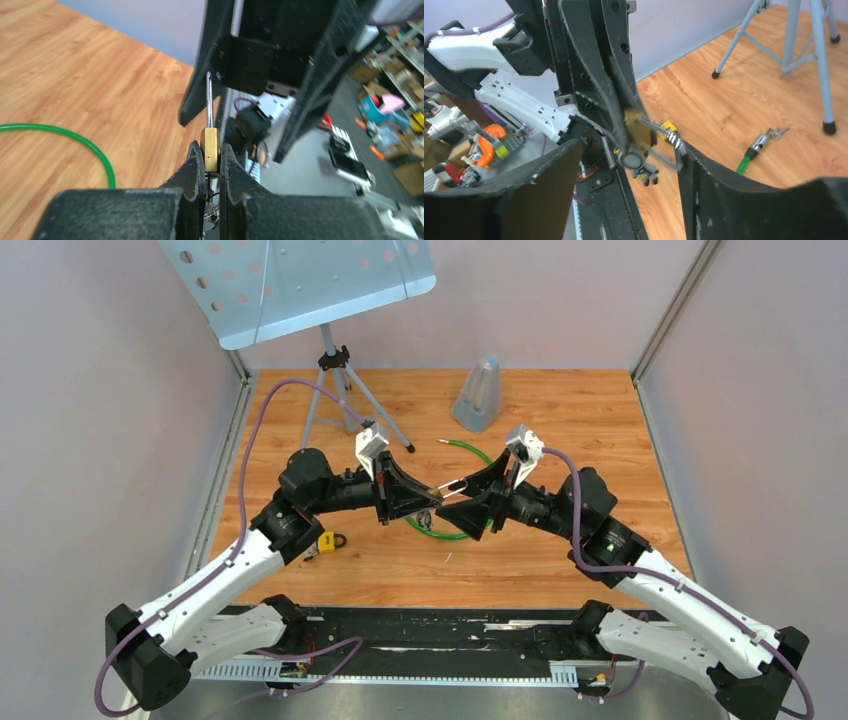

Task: Lock with the key
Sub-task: Lock the lock.

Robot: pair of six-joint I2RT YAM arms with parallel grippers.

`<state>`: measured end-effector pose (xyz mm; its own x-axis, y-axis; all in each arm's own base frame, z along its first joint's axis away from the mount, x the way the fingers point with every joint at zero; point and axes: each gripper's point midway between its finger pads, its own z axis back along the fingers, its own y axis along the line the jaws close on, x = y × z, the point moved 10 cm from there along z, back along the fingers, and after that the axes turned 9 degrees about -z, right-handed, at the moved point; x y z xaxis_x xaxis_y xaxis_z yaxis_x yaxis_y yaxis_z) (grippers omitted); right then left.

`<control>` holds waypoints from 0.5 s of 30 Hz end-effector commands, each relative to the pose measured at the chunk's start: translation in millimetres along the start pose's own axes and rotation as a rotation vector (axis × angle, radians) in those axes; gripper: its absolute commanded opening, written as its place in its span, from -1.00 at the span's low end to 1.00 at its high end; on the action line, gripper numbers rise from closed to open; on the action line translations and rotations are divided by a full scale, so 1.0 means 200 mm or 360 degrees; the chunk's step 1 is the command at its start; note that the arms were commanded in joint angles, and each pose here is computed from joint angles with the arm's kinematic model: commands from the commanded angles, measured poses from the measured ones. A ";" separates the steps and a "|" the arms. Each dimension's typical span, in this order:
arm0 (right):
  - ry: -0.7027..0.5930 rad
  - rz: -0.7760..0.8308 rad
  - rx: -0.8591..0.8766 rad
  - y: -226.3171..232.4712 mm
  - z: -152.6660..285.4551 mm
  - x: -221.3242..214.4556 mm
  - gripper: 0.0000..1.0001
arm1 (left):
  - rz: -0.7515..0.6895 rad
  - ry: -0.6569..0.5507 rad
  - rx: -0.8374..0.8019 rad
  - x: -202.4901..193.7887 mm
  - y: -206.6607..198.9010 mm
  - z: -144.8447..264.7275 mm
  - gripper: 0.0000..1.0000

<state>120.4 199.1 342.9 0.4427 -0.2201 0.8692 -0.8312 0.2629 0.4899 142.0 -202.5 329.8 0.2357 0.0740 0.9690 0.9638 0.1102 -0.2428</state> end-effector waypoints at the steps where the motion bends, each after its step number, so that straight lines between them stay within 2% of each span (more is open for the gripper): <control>1: -0.0288 -0.0200 0.0008 0.06 0.04 0.05 0.51 | 0.0037 -0.0366 0.0251 0.14 -0.01 0.02 -1.00; 3: -0.0427 -0.0288 0.0045 0.07 0.05 0.06 0.66 | 0.0083 -0.0439 0.0257 0.15 -0.02 0.03 -1.00; 6: -0.0568 -0.0410 0.0062 0.07 0.05 0.08 0.78 | 0.0135 -0.0486 0.0230 0.15 -0.05 0.04 -1.00; 9: -0.0591 -0.0505 0.0049 0.06 0.00 0.09 0.78 | 0.0175 -0.0528 0.0177 0.18 -0.07 0.04 -1.00; 12: -0.0581 -0.0540 0.0080 0.05 -0.06 0.11 0.69 | 0.0198 -0.0559 0.0122 0.19 -0.10 0.05 -1.00; 15: -0.0631 -0.0505 0.0206 0.08 -0.10 0.16 0.63 | 0.0152 -0.0590 0.0114 0.22 -0.12 0.07 -1.00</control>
<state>128.2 210.4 342.9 0.5620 -0.5321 0.6333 -0.6697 0.1566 0.7259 137.3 -196.3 351.4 0.3180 0.3443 0.8834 0.8962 0.1948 -0.3985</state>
